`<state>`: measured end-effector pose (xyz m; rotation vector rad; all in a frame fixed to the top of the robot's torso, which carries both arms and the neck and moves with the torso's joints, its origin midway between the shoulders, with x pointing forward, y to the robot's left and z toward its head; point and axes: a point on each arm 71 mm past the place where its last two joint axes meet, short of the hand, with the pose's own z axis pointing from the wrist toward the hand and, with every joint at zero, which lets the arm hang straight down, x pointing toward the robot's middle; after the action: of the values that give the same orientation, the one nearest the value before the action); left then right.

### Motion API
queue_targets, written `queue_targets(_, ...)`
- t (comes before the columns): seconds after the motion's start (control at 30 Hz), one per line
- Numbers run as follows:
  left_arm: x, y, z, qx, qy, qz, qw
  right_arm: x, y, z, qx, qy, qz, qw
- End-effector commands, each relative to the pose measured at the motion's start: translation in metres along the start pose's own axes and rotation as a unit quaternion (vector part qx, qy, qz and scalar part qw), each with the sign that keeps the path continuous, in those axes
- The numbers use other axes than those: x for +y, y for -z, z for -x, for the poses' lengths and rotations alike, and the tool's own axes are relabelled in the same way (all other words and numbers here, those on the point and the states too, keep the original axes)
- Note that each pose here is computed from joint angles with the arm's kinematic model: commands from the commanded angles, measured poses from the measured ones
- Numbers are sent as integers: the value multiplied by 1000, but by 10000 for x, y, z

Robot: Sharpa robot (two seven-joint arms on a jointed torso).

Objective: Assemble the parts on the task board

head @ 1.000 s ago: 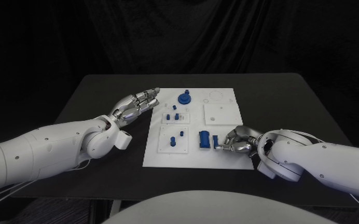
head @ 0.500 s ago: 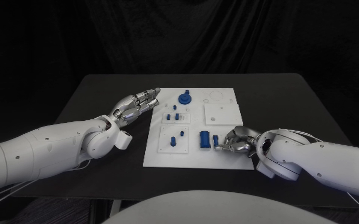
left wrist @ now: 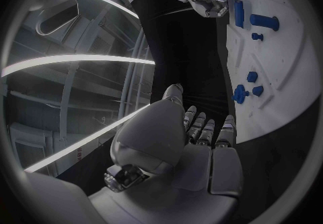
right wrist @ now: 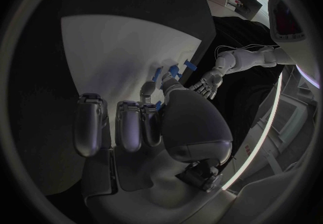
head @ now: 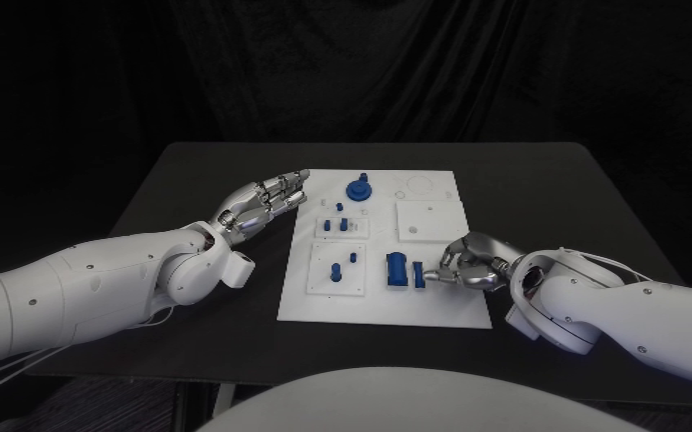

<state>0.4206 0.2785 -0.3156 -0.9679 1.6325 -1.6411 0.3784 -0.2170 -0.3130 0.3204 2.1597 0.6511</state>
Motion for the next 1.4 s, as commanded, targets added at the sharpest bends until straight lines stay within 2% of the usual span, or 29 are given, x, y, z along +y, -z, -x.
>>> queue_targets(0.03, -87, 14, -41, -5, -28, -53, 998, 198, 83, 351, -138, 10, 127, 982)
queue_targets(0.2, -139, 35, -84, -10, -38, -72, 997, 320, 204, 730, -222, -9, 202, 954)
queue_targets(0.3, -163, 39, -99, -15, -44, -81, 996, 357, 266, 909, -251, -38, 235, 938)
queue_targets(0.37, -171, 35, -106, -17, -46, -85, 995, 362, 286, 964, -256, -54, 248, 933)
queue_targets(0.43, -179, 22, -115, -17, -48, -93, 994, 363, 288, 1003, -243, -77, 266, 930)
queue_targets(0.6, -180, -32, -133, -17, -53, -109, 993, 314, 231, 971, -173, -151, 292, 928)
queue_targets(0.73, -176, -71, -145, -19, -58, -116, 991, 267, 205, 927, -150, -177, 309, 922)
queue_targets(0.87, -168, -106, -153, -20, -61, -120, 991, 239, 188, 893, -141, -188, 320, 918)
queue_targets(1.13, -149, -150, -159, -18, -61, -120, 991, 217, 147, 854, -128, -196, 326, 916)
queue_targets(1.17, 11, -154, -143, -22, -55, -9, 998, 198, 141, 871, -145, -176, 304, 925)
queue_targets(1.23, 6, -159, -145, -24, -55, -9, 998, 202, 137, 873, -146, -178, 303, 925)
queue_targets(1.4, -64, -229, -176, -44, -56, -15, 997, 256, 94, 900, -163, -202, 296, 919)
